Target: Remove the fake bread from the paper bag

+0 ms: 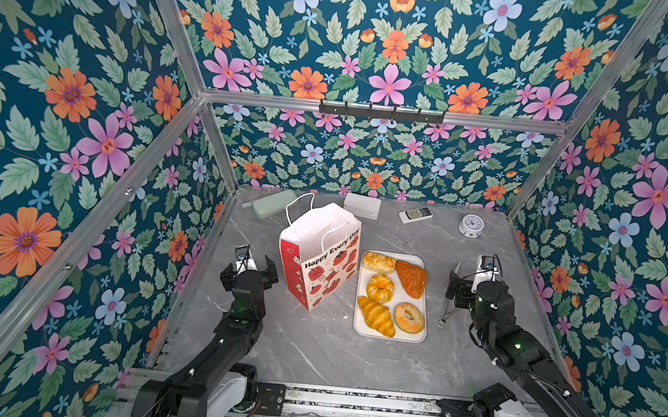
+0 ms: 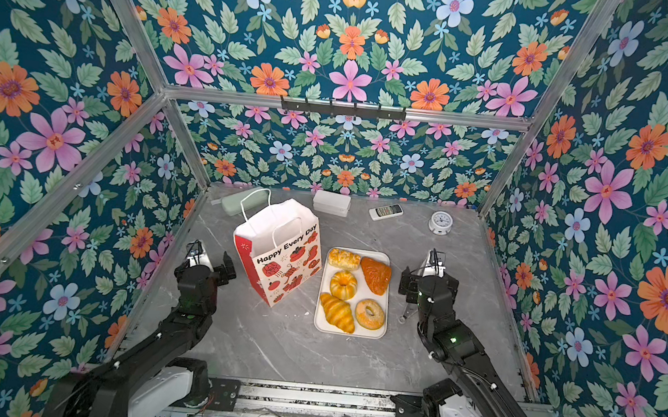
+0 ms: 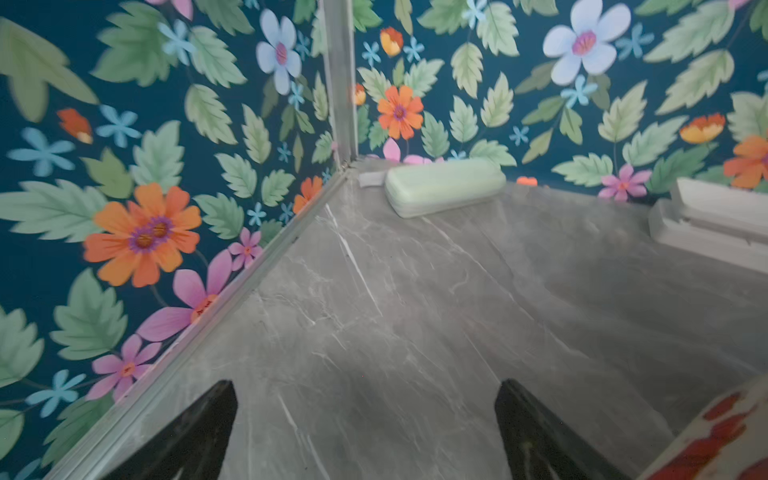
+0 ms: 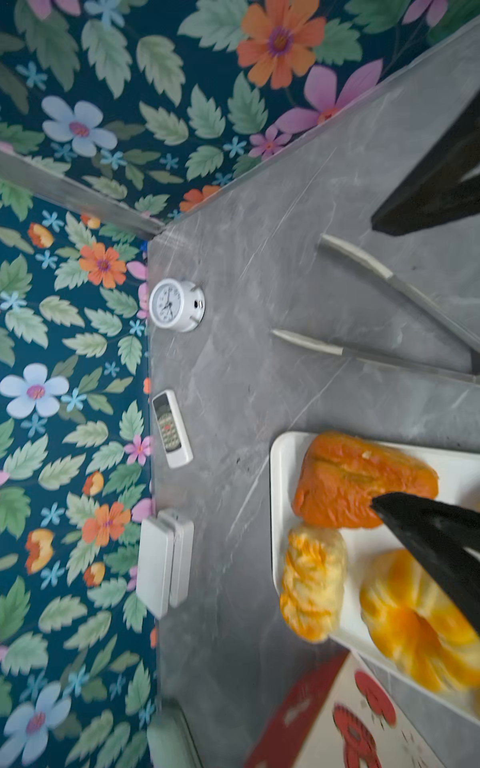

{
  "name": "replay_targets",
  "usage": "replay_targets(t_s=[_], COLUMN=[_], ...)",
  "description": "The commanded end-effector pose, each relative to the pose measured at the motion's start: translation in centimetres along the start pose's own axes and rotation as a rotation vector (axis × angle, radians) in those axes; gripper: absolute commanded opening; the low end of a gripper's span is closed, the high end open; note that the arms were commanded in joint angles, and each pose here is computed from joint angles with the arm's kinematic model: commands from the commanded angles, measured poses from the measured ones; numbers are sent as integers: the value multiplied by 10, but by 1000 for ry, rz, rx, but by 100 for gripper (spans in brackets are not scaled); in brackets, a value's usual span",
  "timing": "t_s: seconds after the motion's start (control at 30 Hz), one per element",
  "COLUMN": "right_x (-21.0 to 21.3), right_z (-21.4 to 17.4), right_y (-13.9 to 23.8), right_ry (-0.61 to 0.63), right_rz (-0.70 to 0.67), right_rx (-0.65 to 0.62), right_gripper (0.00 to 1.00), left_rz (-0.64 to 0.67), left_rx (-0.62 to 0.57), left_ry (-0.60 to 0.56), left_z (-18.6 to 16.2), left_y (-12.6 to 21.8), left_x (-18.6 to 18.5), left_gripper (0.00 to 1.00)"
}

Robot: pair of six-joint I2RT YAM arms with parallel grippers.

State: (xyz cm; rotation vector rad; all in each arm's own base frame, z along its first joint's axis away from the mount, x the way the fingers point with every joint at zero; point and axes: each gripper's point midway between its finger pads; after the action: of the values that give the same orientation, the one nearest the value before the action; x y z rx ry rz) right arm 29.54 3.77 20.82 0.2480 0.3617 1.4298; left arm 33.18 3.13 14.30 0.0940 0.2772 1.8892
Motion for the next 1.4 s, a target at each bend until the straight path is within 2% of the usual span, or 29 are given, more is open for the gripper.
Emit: replay_targets(t_s=[0.0, 0.1, 0.17, 0.3, 0.33, 0.37, 0.4, 0.5, 0.6, 0.7, 0.8, 0.83, 1.0, 1.13, 1.17, 1.37], right_x=[-19, -25, -28, -45, -52, -58, -63, -74, -76, -67, -63, -60, -41, -40, -41, -41], right_z=[7, -3, -7, -19, -21, -22, -24, -32, -43, -54, -65, -71, -72, -74, -74, -75], right_y=[-10, -21, -28, -46, -50, -53, -58, -72, -89, -110, -123, -123, -123, -123, -122, -122], right_ry=[-48, -16, -12, -94, -114, -129, -130, -126, -108, -130, -125, -125, -76, -76, -76, -76], right_rz=[-105, -153, -165, -150, -159, -169, -172, -196, -201, -126, -115, -96, 16, 18, 17, 16], right_rx=[-54, -63, -85, -95, -94, -101, -102, -85, -50, 2, -38, 5, -63, -59, -54, -49], right_gripper=[98, 99, 99, 99, 99, 99, 99, 99, 99, 98, 99, 99, 96, 94, 98, 99], left_rz=[-93, -114, -102, -105, -102, -97, -110, -119, -117, -118, -118, -116, -114, -116, -117, -117], left_rx=[-125, -57, -92, -82, -91, -52, -74, -65, -56, -61, -69, -71, -72, -72, -72, -72], left_ry=[33, -14, -30, -90, -88, -81, -66, -15, -19, -20, -21, -21, -22, -24, -24, -24], left_z=[23, 4, 3, -1, -1, -11, -11, -14, -16, -15, -14, -14, -14, -15, -15, -14], left_y=[-11, -27, -29, -41, -47, -53, -57, -58, -58, -58, -58, -58, -58, -58, -58, -57], left_x=[-21, -31, -29, -32, -31, -29, -28, -18, -17, -18, -18, -17, -17, -17, -17, -17], left_gripper=[100, 100, 100, 100, 100, 100, 100, 100, 100, 100, 100, 100, 100, 100, 100, 100])
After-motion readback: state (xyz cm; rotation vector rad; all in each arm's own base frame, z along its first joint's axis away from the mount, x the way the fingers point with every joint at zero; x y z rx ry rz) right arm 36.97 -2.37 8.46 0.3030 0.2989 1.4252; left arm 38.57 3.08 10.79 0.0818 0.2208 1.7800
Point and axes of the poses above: each gripper's point midway between its finger pads, its own y axis back along the fingers, its own x axis along the line the jaws close on, z = x × y, and after that the axes turned 5 degrees about y, right-handed
